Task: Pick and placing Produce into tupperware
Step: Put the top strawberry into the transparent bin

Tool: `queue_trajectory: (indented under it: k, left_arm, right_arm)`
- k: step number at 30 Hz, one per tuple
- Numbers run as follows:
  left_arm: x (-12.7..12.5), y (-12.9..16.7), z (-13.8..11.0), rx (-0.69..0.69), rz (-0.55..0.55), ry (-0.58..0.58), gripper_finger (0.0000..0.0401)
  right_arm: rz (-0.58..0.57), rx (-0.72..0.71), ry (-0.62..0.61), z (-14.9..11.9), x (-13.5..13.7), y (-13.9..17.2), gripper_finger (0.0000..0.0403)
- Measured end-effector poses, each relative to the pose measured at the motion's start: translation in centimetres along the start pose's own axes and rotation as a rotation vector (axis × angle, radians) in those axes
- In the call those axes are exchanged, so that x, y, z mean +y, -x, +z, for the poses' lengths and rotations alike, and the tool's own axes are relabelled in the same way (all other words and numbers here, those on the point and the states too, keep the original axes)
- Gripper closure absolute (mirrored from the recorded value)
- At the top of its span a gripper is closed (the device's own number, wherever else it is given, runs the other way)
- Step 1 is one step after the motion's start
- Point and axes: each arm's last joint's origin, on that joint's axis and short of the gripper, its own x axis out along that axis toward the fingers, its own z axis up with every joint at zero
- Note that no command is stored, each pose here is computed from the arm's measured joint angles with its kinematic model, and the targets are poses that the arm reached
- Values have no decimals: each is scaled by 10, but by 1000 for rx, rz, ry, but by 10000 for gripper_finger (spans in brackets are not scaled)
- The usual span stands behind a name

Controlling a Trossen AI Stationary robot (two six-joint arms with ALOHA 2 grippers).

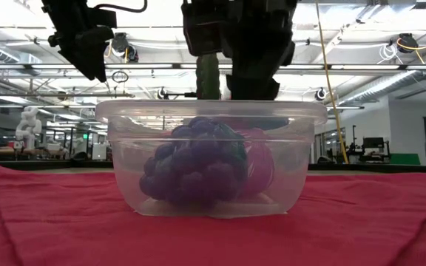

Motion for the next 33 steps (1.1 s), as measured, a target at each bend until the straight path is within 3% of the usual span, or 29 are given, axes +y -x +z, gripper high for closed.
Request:
queue_trajectory:
  k: [33]
  left_arm:
    - [0,0,0,-2,2,-1,144]
  right_arm:
    - [0,0,28,-1,1,0,241]
